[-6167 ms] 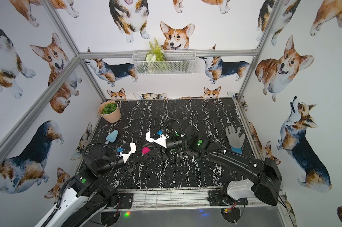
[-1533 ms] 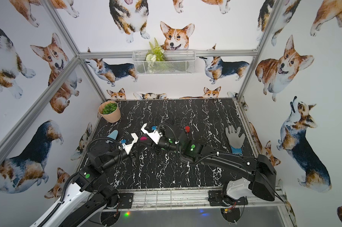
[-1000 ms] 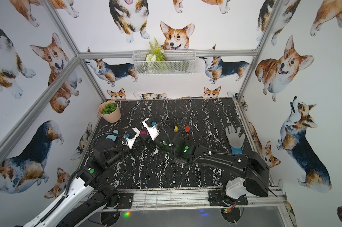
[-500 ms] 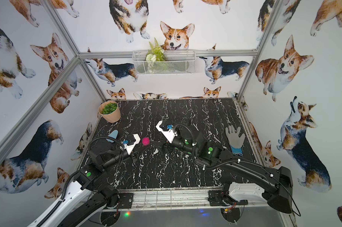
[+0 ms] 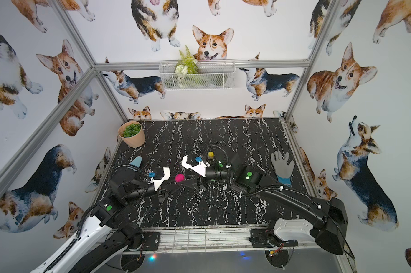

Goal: Close the paint jar lid
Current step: Screw the lid onto the paint jar.

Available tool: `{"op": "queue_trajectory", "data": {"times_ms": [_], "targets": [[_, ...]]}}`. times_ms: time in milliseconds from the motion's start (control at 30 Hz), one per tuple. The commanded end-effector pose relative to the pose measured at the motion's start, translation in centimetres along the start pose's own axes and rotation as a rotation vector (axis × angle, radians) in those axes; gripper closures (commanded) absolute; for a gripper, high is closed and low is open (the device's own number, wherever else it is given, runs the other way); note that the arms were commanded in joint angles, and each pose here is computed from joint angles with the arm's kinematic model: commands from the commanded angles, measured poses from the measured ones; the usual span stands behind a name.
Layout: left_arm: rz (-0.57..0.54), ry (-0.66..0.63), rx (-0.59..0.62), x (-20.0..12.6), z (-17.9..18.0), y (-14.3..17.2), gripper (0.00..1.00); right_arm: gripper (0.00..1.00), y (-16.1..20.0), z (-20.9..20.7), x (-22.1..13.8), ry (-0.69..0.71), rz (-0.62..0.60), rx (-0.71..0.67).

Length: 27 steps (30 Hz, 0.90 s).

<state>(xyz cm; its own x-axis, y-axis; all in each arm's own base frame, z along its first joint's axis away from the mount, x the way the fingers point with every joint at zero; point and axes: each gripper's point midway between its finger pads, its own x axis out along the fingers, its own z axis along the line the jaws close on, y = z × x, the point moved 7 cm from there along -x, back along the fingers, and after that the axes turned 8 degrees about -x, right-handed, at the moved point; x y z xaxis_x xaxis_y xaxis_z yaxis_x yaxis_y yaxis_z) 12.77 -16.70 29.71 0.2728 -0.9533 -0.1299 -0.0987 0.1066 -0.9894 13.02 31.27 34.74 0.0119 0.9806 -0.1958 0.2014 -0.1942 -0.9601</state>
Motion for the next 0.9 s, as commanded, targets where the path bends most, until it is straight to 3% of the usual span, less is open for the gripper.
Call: {"op": "queue_trajectory", "data": {"times_ms": [0,867], "targets": [[-0.032,0.024,0.028,-0.11,-0.35,-0.69,0.78,0.43,-0.61,0.46,0.20,-0.072,-0.030,-0.031],[-0.042,0.005,0.038,-0.29,-0.30,-0.86,0.78,0.59,-0.22,0.37,1.10,-0.120,-0.001,0.003]]}}
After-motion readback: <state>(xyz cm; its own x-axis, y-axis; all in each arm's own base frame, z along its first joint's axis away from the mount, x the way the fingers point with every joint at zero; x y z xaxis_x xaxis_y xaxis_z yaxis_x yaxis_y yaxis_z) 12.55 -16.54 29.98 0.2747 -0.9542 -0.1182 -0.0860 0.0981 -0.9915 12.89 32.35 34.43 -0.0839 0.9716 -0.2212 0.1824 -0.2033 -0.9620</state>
